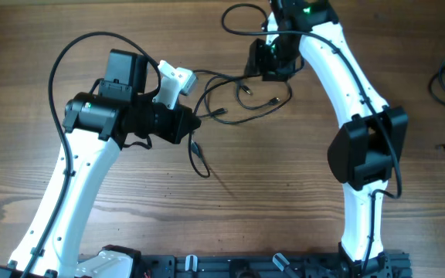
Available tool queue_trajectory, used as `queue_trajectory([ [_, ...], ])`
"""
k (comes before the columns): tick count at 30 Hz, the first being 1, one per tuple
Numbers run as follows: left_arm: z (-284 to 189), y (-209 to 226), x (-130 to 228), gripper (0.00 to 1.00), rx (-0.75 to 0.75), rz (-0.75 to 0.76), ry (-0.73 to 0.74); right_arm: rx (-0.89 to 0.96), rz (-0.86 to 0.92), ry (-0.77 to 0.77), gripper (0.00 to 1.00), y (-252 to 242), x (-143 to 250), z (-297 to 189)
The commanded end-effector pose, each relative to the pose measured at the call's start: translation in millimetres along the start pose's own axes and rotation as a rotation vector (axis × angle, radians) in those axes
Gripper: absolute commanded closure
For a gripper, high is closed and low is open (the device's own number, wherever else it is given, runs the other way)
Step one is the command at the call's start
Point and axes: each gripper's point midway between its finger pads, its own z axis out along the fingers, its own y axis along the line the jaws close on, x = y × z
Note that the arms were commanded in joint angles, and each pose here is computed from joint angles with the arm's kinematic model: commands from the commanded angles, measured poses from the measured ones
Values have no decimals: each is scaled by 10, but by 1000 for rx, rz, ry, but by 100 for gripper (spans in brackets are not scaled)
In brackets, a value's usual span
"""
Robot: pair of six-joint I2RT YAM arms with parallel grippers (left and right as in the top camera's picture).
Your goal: Untangle cables
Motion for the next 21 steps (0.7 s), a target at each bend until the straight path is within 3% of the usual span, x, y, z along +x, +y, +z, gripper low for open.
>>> queue_trajectory([
  [1, 16, 13, 2, 96, 0, 8, -2, -13, -6, 23, 88, 28, 28, 91],
  [2, 17, 13, -7, 95, 0, 10, -5, -18, -6, 25, 95, 37, 31, 90],
  [9, 16, 16, -33, 93, -1, 16, -16, -134, -75, 49, 96, 251, 80, 26],
  [10, 17, 15, -32, 83, -1, 17, -15, -148, -84, 44, 96, 283, 79, -3],
  [12, 16, 16, -32, 16, -1, 16, -15, -215, -151, 20, 96, 433, 76, -140],
  [13, 16, 16, -32, 3, -1, 16, -15, -241, -181, -9, 96, 515, 65, -277],
  [21, 16, 16, -32, 0, -1, 16, -15, -363, -368, -326, 96, 1027, 229, -1723],
])
